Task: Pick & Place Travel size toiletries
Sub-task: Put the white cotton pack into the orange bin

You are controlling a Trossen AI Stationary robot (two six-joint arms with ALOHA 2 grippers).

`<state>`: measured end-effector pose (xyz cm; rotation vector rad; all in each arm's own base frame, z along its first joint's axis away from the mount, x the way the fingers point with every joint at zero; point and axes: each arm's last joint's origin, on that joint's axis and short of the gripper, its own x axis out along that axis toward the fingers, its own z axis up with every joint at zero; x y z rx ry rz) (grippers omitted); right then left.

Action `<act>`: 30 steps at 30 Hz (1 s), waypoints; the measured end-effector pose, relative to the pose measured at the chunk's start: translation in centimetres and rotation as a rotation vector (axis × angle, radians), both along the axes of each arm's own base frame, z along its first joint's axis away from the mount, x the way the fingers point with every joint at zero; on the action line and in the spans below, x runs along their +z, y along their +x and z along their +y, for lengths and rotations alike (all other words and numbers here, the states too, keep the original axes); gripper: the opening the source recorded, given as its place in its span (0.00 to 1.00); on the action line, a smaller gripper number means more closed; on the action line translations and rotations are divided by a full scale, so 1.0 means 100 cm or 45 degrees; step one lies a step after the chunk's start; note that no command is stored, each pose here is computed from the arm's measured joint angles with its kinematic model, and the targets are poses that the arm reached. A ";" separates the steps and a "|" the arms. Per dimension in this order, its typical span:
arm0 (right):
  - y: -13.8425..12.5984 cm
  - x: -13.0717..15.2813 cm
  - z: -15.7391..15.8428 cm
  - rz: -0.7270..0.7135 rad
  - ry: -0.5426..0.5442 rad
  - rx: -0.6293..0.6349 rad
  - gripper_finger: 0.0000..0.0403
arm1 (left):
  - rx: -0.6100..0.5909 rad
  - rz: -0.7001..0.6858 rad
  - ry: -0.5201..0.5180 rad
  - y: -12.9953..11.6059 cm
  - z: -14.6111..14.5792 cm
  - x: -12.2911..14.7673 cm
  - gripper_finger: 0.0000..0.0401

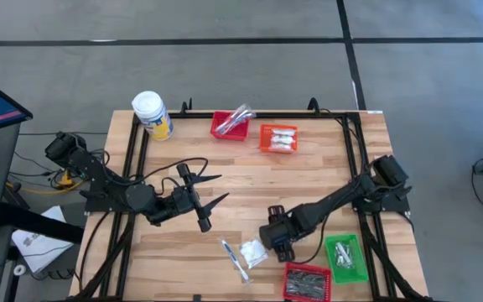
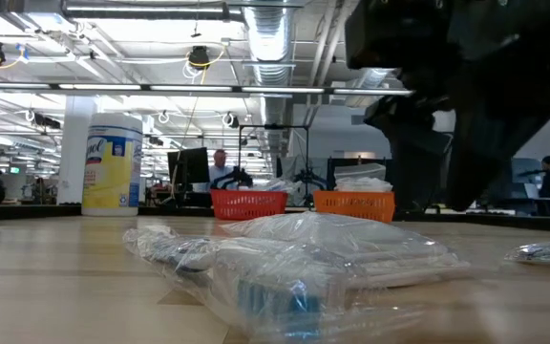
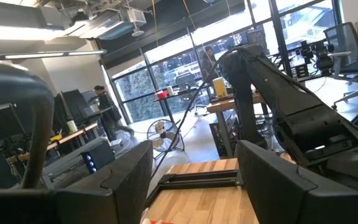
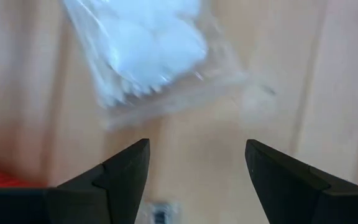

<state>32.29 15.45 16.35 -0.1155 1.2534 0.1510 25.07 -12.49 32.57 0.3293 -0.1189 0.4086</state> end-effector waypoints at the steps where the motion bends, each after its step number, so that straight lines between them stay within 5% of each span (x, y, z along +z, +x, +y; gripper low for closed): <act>1: 0.002 0.000 0.000 -0.011 0.025 0.012 0.64 | 0.000 0.000 0.000 0.000 0.000 0.000 0.57; 7: 0.011 -0.004 -0.002 -0.020 0.157 0.035 0.64 | 0.000 0.000 0.000 0.000 0.000 0.000 0.57; 16: 0.026 -0.041 -0.016 0.225 0.495 -0.030 0.64 | 0.000 0.005 0.003 0.000 0.000 0.000 0.57; 30: 0.039 -0.036 -0.020 0.051 0.519 0.006 0.62 | 0.000 0.004 0.003 0.000 0.000 0.000 0.57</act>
